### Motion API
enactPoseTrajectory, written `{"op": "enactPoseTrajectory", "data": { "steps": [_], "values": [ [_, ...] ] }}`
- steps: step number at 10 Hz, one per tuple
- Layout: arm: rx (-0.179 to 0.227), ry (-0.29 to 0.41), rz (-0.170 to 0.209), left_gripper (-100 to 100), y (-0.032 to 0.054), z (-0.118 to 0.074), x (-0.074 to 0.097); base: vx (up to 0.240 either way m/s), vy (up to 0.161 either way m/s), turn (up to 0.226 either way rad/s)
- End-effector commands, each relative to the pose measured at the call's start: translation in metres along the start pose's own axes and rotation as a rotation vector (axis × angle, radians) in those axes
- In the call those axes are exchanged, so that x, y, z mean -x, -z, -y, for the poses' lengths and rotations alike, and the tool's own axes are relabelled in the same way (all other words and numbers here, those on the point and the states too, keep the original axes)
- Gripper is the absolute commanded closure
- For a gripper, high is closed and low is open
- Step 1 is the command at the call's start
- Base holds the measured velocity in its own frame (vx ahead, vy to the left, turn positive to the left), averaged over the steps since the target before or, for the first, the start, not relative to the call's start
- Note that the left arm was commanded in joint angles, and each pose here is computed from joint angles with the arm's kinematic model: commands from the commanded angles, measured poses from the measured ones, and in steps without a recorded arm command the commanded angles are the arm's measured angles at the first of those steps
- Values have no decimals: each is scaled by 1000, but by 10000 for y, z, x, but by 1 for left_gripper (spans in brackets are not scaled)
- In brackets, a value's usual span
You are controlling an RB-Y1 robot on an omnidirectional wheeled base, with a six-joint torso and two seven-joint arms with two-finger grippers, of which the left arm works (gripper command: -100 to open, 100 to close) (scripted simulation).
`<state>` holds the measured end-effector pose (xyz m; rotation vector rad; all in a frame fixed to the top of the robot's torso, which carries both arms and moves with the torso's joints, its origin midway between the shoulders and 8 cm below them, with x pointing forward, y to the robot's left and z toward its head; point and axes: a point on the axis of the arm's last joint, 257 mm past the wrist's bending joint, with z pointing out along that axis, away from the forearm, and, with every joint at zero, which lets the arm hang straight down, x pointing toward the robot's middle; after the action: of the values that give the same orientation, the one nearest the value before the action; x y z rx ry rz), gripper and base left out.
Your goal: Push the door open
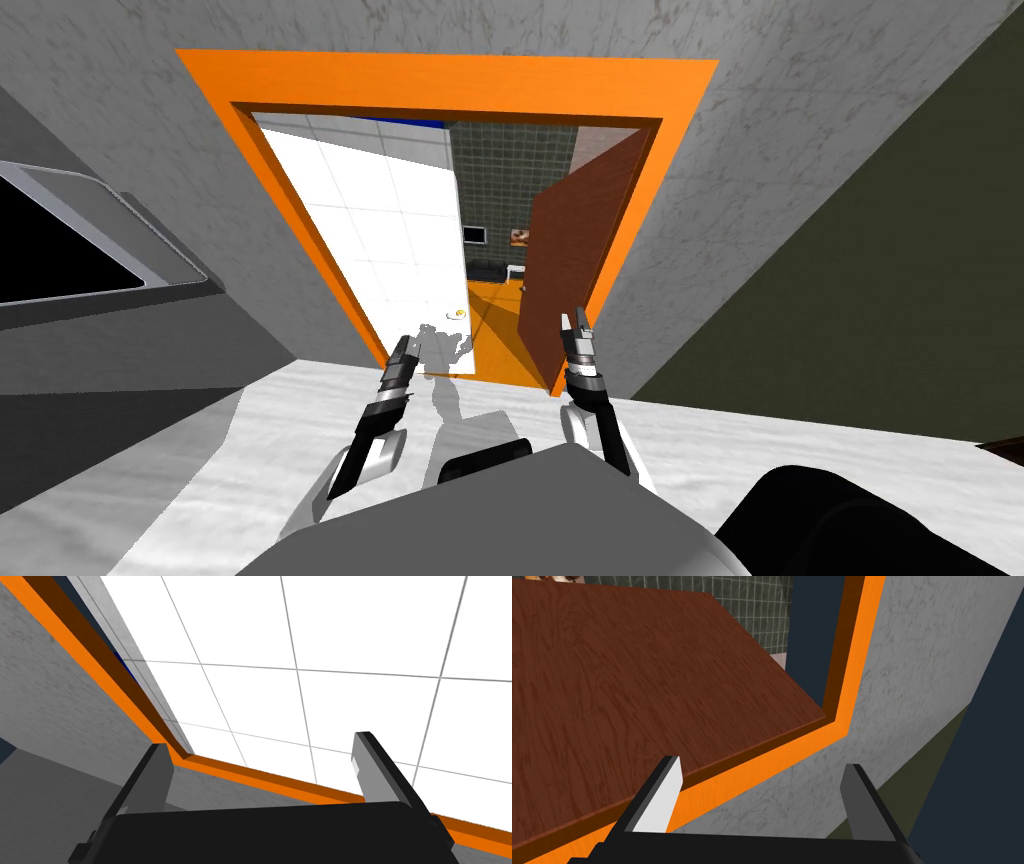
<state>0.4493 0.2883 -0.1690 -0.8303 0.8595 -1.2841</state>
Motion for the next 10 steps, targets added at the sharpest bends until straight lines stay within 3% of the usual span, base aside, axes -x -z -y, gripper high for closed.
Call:
{"op": "enactPoseTrajectory", "data": {
  "steps": [1,3,5,8,10],
  "values": [
    [16,0,1,-100,3,-91,-21,29,53,-44],
    [49,-2,5,-100,14,-279,-17,39,77,-149],
    [84,-2,7,-100,64,-450,-17,29,82,-69],
    [153,0,14,-100,148,-791,-28,45,107,-188],
    [175,2,16,-100,179,-896,-36,40,115,-111]
  ]
}}
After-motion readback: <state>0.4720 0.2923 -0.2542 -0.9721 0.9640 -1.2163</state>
